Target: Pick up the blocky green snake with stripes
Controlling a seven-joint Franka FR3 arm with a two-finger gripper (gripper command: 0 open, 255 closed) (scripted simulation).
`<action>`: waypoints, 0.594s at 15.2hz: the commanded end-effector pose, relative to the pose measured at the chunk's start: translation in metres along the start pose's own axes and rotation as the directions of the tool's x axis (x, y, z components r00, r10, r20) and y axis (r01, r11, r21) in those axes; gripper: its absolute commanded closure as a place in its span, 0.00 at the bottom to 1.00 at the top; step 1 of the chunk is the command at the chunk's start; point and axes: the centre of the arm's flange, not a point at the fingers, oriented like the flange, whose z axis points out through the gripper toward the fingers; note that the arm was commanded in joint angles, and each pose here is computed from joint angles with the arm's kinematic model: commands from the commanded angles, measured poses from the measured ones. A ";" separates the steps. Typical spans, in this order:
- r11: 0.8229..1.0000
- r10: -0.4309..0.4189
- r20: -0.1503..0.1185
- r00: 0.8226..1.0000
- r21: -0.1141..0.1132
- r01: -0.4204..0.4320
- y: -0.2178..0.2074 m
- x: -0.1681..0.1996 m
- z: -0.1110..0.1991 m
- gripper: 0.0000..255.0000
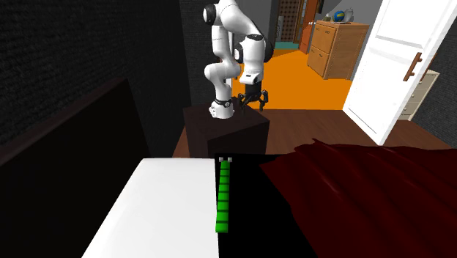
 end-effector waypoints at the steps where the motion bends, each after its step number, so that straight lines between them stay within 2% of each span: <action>1: 1.000 0.022 0.003 1.000 -0.005 -0.022 0.012 0.016 0.023 0.00; 9: 0.994 0.110 0.018 0.994 -0.024 -0.109 0.061 0.071 0.098 0.00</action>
